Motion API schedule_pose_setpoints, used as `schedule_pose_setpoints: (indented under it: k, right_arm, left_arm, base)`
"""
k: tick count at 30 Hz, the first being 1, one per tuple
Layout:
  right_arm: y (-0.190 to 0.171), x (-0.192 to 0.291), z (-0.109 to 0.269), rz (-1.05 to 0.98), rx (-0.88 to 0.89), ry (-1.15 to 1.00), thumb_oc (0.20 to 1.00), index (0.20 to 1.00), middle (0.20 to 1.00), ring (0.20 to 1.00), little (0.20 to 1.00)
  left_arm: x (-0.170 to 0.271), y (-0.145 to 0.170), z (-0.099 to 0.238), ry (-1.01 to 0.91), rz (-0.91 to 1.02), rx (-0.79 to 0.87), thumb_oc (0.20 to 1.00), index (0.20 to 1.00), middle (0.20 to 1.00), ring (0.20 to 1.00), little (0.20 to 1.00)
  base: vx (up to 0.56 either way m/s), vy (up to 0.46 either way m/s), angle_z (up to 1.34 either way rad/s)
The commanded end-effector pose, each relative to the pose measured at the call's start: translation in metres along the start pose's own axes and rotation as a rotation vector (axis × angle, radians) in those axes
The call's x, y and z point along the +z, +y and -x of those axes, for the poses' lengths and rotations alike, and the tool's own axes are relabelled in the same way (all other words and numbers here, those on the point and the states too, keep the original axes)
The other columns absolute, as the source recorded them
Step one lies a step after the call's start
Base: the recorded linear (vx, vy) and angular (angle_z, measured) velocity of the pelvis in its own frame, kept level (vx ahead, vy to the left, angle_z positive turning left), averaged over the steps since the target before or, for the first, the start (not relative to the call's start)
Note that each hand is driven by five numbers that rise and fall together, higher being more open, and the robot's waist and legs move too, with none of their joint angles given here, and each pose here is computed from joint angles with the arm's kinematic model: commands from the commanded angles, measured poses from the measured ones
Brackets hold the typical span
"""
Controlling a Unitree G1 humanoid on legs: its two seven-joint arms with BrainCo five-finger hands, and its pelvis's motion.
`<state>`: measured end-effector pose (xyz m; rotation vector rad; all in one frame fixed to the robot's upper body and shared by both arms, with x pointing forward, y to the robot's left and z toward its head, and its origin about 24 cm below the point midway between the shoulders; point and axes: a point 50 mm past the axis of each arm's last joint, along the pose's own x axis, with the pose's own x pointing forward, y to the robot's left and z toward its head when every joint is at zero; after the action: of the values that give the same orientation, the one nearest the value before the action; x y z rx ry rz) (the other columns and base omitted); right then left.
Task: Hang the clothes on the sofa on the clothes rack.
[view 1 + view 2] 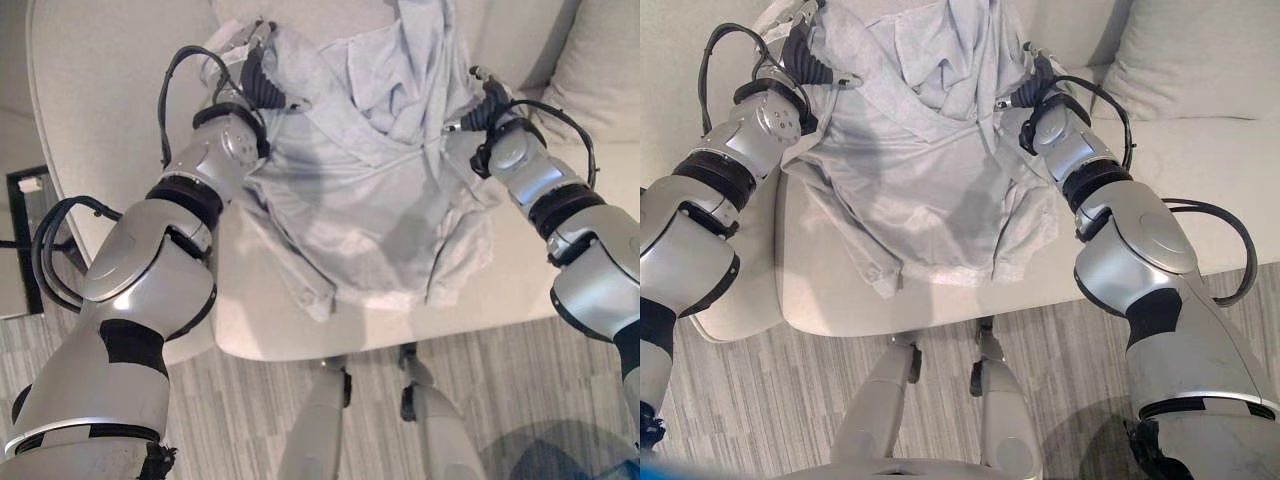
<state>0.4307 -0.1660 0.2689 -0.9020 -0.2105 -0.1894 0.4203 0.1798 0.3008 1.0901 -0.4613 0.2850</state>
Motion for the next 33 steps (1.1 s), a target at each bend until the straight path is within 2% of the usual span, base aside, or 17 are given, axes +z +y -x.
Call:
schedule_pose_setpoints:
  k: [1,9,16,22,26,33]
  right_arm:
    - [-0.068,0.041,-0.009,-0.043,-0.175,-0.113,1.000,1.000,1.000,1.000,1.000]
    - [-0.076,0.037,-0.008,-0.102,-0.200,-0.110,1.000,1.000,1.000,1.000,1.000]
    - [-0.086,0.052,-0.007,-0.345,-0.225,-0.169,1.000,1.000,1.000,1.000,1.000]
    - [-0.096,0.061,-0.005,-0.310,-0.235,-0.218,1.000,1.000,1.000,1.000,1.000]
    - [-0.099,0.063,-0.004,-0.379,-0.211,-0.246,1.000,1.000,1.000,1.000,1.000]
    - [-0.083,0.067,-0.005,-0.344,-0.098,-0.250,1.000,1.000,1.000,1.000,1.000]
  left_arm:
    - [-0.004,0.036,-0.011,0.052,0.052,0.115,1.000,1.000,1.000,1.000,1.000]
    - [-0.013,0.044,-0.008,0.065,0.071,0.149,1.000,1.000,1.000,1.000,1.000]
    - [-0.024,0.044,-0.006,0.103,0.086,0.145,1.000,1.000,1.000,1.000,1.000]
    - [-0.032,0.041,-0.002,0.113,0.062,0.127,1.000,1.000,1.000,1.000,1.000]
    - [-0.035,0.038,0.000,0.117,0.056,0.115,1.000,1.000,1.000,1.000,1.000]
    - [-0.027,0.036,-0.002,0.087,0.053,0.089,1.000,1.000,1.000,1.000,1.000]
  base:
    - [0.01,0.008,0.08]
    - [0.01,0.002,0.05]
    - [0.00,0.001,0.01]
    - [0.00,0.000,0.00]
    - [0.00,0.000,0.00]
    - [0.00,0.000,0.00]
